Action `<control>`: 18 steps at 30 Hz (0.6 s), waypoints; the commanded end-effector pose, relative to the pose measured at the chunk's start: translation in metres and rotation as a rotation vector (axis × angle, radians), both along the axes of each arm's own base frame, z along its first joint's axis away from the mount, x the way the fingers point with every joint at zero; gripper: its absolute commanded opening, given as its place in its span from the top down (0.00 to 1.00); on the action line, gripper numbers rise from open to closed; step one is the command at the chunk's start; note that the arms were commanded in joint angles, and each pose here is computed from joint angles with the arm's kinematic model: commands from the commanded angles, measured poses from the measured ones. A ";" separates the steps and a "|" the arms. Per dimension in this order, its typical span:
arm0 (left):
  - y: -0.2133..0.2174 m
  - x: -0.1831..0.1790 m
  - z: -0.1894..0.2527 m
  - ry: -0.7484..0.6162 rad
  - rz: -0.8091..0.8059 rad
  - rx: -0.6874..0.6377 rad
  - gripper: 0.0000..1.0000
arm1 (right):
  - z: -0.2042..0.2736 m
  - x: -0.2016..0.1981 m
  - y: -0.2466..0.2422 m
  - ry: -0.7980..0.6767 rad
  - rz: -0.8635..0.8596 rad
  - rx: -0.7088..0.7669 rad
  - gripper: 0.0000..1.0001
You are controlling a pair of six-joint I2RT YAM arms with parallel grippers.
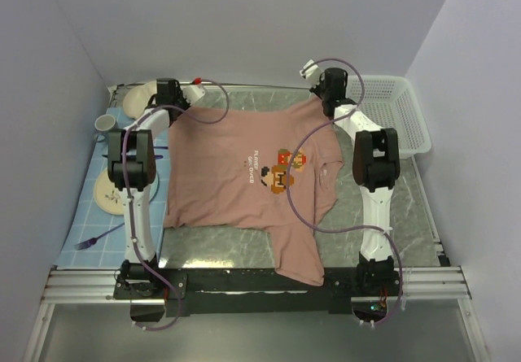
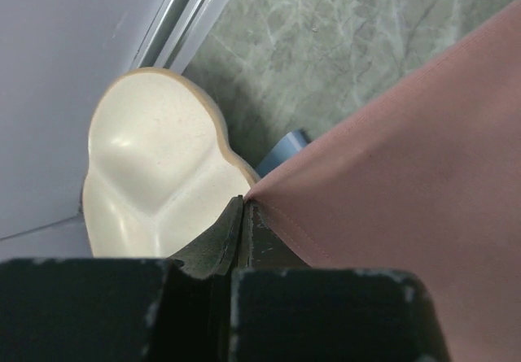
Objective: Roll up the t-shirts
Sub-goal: Flatten out the T-shirt at the center of the board.
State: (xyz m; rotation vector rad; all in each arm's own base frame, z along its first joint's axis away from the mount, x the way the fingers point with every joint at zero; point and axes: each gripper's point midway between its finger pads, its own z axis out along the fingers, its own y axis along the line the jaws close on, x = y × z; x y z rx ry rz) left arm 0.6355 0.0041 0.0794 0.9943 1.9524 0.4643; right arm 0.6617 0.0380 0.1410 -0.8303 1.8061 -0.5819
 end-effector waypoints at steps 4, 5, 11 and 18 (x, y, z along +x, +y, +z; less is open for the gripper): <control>-0.008 0.021 0.013 -0.076 0.013 -0.012 0.99 | 0.029 0.009 -0.013 -0.106 -0.078 0.005 1.00; -0.010 0.023 0.013 -0.080 0.016 -0.021 0.99 | 0.028 0.009 -0.012 -0.100 -0.077 0.007 1.00; -0.026 0.035 0.019 -0.139 -0.005 -0.028 0.99 | 0.025 0.011 -0.023 -0.111 -0.123 -0.013 1.00; -0.025 0.047 0.012 -0.148 0.014 0.004 0.99 | 0.018 0.016 -0.029 -0.101 -0.121 -0.040 1.00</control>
